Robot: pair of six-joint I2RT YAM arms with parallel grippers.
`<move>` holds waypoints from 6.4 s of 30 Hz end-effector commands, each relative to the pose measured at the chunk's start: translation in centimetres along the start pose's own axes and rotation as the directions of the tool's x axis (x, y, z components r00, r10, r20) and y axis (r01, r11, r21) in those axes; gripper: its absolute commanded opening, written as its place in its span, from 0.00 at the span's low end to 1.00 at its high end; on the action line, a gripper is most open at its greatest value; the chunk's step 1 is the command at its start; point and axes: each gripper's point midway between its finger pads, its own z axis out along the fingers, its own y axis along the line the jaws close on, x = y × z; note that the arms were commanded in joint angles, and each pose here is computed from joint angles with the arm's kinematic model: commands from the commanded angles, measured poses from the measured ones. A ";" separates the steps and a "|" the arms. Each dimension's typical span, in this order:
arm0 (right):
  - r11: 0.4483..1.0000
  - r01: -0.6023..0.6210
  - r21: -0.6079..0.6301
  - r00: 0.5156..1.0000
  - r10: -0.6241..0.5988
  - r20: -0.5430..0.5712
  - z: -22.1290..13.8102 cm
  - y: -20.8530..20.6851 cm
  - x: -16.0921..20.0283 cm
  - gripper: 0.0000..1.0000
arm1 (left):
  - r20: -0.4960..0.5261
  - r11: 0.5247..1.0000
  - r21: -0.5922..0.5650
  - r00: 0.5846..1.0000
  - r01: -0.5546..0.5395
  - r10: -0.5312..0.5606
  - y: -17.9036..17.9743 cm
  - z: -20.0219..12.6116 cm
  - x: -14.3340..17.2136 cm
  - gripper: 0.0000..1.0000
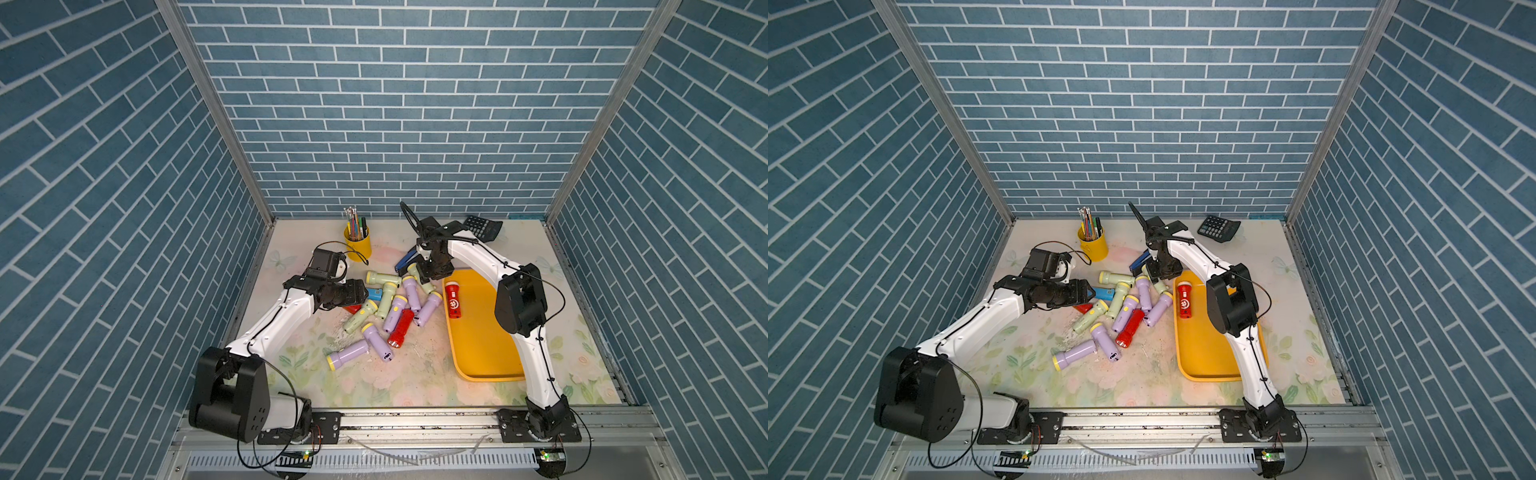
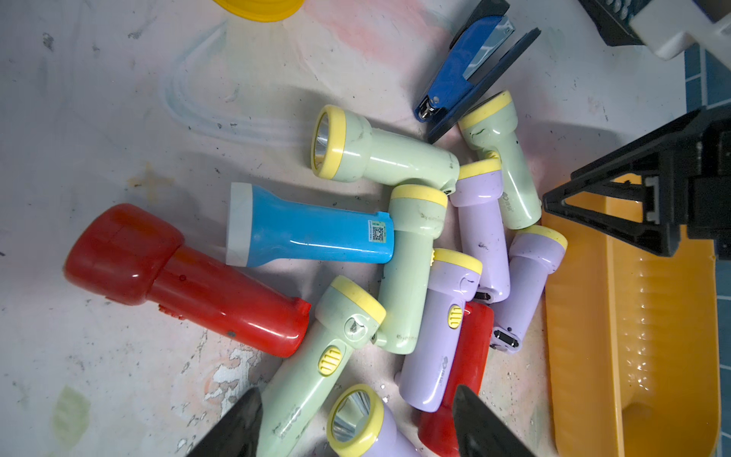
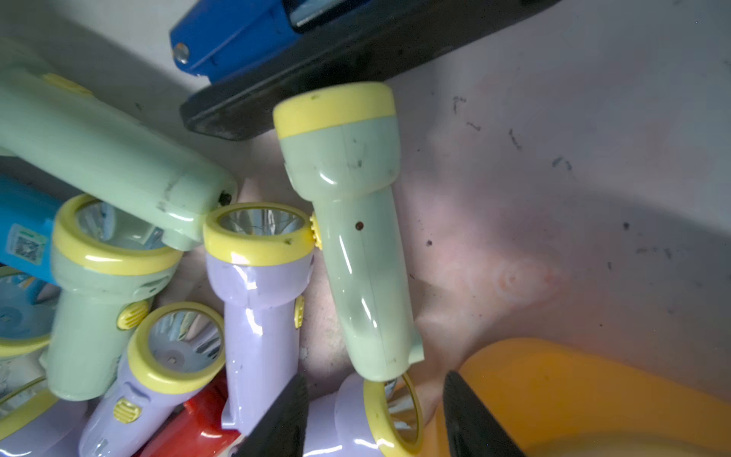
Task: Put the flashlights into the storage boxes
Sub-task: Pick up the flashlight from the center of the board, then place the flashlight at the storage box.
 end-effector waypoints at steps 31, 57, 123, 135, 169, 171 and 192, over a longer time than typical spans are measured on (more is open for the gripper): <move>0.994 0.111 -0.015 0.989 -0.112 -0.098 4.7 0.4 -0.2 0.46 | 0.039 1.000 -0.009 0.999 0.012 -0.011 0.7 -0.8 0.3 0.76; 0.997 -0.016 -0.078 0.996 0.022 0.087 -2.1 2.2 -0.5 0.37 | 0.056 1.000 -0.008 0.998 -0.027 0.028 0.3 -1.7 -0.1 0.76; 0.872 -0.443 -0.209 0.893 0.450 -0.016 -0.6 -8.0 12.3 0.37 | 0.013 0.934 0.158 0.946 -0.321 0.323 -16.0 5.9 -2.9 0.74; 0.847 -0.486 -0.214 0.872 0.486 -0.055 0.2 -8.7 12.6 0.40 | 0.011 0.935 0.166 0.949 -0.314 0.316 -16.4 6.0 -3.1 0.74; 0.848 -0.485 -0.211 0.869 0.494 -0.014 -1.6 -9.3 11.9 0.54 | 0.031 0.936 0.164 0.950 -0.311 0.310 -15.9 4.7 -2.5 0.74; 0.849 -0.484 -0.211 0.870 0.493 -0.008 -1.9 -9.3 11.9 0.55 | 0.034 0.936 0.161 0.950 -0.312 0.311 -15.8 4.6 -2.4 0.74; 0.886 -0.437 -0.152 0.890 0.451 0.067 -5.5 -8.4 11.9 0.55 | 0.035 0.935 0.157 0.947 -0.319 0.318 -14.9 3.8 -1.3 0.74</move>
